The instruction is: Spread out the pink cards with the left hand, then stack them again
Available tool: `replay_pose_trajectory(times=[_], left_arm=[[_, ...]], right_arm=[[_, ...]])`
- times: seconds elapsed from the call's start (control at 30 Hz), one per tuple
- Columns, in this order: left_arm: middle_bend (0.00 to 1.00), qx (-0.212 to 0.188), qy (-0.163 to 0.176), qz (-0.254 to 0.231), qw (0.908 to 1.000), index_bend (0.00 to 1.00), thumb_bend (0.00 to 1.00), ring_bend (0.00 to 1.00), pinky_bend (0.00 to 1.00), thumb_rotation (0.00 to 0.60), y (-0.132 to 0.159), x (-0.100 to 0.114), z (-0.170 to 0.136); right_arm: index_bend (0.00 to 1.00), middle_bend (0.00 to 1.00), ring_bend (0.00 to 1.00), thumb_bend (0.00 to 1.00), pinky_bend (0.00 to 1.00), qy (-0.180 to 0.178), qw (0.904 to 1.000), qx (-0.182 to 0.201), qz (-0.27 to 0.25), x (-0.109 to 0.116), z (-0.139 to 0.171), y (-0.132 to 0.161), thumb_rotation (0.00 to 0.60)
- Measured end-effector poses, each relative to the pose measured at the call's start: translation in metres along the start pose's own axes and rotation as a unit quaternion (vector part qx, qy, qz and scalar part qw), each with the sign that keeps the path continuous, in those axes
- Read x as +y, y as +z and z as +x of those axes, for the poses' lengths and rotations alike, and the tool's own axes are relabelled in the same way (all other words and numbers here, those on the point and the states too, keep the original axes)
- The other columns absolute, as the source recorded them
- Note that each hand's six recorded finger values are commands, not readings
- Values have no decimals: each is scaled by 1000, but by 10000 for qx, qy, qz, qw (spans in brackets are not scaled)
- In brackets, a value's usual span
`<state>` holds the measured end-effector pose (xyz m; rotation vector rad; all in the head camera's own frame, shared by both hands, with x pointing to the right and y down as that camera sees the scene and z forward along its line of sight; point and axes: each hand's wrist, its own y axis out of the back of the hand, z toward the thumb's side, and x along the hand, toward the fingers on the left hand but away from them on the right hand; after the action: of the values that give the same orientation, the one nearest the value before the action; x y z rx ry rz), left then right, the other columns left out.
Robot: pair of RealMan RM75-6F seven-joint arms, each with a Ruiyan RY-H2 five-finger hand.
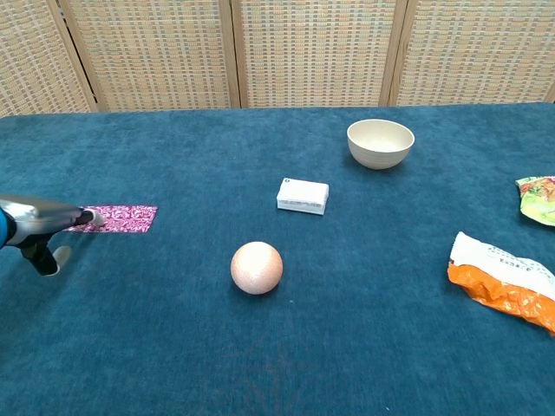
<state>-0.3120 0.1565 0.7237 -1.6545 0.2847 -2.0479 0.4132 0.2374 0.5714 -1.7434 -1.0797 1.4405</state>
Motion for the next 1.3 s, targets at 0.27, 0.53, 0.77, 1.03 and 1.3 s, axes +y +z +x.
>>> replay_pose_trajectory(times=[0.27, 0.53, 0.77, 1.03, 1.3], left_arm=[[0, 211, -88, 24, 9997, 0, 717, 0, 0, 600, -23, -8, 4], [0, 394, -123, 16, 9991, 0, 715, 0, 0, 600, -46, -10, 6], [0, 513, -95, -2, 9986, 0, 713, 0, 0, 600, -63, -9, 6], [0, 296, 70, -415, 9987, 0, 715, 0, 0, 600, -55, 7, 2], [0, -190, 252, -490, 9983, 0, 718, 0, 0, 600, -16, 20, -7]], right_arm=[[0, 0, 0, 105, 0, -6, 10000, -5, 10, 0, 0, 0, 600], [0, 0, 0, 105, 0, -18, 10000, -12, -6, 1, 0, 0, 600], [0, 0, 0, 105, 0, -91, 9999, -38, -66, 5, 0, -3, 600], [0, 0, 0, 105, 0, -125, 9999, 8, -85, 6, 0, -1, 600], [0, 0, 0, 105, 0, -136, 9998, -1, -120, 8, 1, -3, 600]])
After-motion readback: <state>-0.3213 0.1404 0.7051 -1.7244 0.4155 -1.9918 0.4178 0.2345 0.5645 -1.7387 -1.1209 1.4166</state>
